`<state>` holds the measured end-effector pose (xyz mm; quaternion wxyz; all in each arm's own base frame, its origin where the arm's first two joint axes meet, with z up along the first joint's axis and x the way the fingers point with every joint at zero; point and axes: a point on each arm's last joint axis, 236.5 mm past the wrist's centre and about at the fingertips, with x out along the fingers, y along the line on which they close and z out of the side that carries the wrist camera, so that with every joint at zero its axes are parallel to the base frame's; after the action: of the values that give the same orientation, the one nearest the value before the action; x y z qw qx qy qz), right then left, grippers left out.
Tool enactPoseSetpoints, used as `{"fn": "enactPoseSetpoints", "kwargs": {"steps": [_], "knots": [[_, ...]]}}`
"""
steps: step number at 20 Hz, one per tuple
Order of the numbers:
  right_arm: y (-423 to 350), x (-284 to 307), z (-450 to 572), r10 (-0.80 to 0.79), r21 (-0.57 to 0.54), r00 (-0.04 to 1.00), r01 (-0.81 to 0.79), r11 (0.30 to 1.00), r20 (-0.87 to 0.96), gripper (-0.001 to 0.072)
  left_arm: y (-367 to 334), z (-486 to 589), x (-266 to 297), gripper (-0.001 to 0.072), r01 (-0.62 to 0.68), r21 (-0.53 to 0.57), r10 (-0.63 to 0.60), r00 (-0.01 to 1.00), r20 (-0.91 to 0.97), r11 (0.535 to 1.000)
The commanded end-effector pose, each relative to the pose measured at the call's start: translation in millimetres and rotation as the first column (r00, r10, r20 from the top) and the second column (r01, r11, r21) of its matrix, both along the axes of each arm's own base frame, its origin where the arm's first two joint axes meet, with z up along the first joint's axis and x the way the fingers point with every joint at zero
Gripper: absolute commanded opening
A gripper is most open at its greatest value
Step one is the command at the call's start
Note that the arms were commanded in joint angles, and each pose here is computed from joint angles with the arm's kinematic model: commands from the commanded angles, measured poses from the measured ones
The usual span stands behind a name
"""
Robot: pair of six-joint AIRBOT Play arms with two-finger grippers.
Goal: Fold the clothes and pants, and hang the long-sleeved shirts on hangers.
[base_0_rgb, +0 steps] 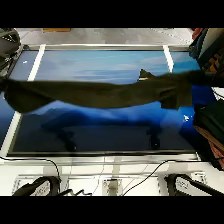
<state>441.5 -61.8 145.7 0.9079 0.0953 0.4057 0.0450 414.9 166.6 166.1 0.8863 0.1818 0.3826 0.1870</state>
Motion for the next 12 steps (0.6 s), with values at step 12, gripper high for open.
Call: {"fn": "enactPoseSetpoints", "kwargs": {"steps": [12], "knots": [[-8,-228,-133,0.095,0.018,0.506,-0.156,0.988,-0.857,0.0028,49,-156,-145,0.0017,-0.056,-0.04,0.019,0.784,-0.62,0.998]]}}
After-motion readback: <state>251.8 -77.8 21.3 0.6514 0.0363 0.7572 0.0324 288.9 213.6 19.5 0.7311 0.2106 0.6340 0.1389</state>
